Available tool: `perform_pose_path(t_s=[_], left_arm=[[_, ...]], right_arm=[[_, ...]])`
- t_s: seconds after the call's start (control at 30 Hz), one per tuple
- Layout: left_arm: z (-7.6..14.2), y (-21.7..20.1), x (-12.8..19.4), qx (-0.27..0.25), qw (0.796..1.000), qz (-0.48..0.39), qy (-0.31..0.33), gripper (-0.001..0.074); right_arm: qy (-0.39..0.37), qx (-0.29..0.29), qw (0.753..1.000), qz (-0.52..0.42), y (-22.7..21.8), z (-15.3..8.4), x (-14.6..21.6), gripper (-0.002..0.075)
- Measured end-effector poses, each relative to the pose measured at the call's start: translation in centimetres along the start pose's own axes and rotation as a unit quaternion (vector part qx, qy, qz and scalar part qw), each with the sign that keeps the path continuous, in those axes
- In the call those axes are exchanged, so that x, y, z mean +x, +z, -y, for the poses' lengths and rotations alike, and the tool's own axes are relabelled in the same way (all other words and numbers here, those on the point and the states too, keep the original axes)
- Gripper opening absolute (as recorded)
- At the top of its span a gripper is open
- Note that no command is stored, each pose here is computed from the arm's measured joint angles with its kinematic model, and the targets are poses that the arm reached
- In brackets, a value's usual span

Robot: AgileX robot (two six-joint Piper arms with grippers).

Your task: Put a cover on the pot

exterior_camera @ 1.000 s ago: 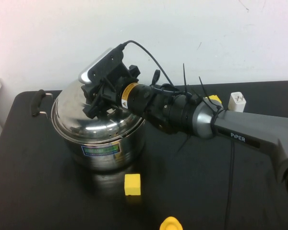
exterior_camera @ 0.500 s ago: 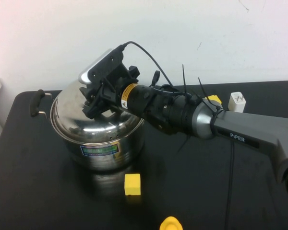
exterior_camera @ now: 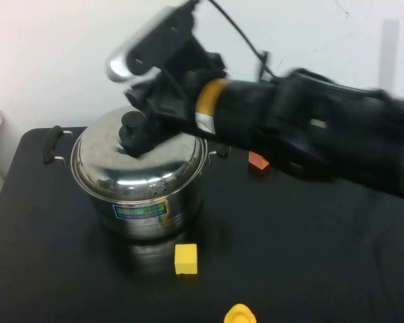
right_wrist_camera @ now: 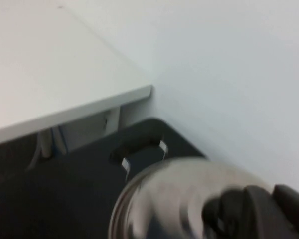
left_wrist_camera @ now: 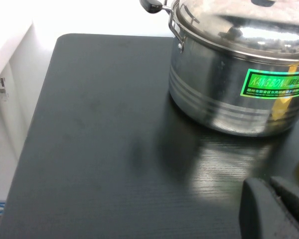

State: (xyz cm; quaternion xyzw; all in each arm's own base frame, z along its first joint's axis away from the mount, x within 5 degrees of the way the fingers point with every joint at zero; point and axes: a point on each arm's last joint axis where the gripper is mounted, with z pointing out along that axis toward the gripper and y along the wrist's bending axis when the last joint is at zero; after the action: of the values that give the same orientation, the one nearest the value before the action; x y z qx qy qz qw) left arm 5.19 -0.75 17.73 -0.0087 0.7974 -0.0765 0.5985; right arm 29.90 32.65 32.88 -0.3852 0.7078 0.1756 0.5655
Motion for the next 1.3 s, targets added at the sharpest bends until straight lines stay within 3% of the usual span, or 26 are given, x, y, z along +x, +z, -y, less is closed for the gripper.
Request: perform_pose_path(t_s=[0.13, 0.5, 1.1, 1.2, 1.3], left_arm=[[0.0, 0.0, 0.0, 0.0, 1.0, 0.0, 0.0, -0.0002], [0.0, 0.0, 0.0, 0.0, 1.0, 0.0, 0.0, -0.0002], [0.0, 0.0, 0.0, 0.0, 1.0, 0.0, -0.001, -0.0002], [0.0, 0.0, 0.0, 0.0, 1.0, 0.0, -0.001, -0.0002], [0.0, 0.0, 0.0, 0.0, 1.0, 0.0, -0.001, -0.0002]], right_arm=[[0.0, -0.005, 1.0, -0.006, -4.7, -0.2, 0.8, 0.0008], [0.011, 0.009, 1.0, 0.009, -16.5, 0.3, 1.8, -0.0001], [0.013, 0.023, 1.0, -0.016, -28.7, -1.1, 14.1, -0.0002], [0.024, 0.053, 0.998, -0.012, -29.8, -0.7, 15.5, -0.0002], [0.038, 0.121, 0.992, -0.01, -31.0, 0.5, 16.8, -0.0002]])
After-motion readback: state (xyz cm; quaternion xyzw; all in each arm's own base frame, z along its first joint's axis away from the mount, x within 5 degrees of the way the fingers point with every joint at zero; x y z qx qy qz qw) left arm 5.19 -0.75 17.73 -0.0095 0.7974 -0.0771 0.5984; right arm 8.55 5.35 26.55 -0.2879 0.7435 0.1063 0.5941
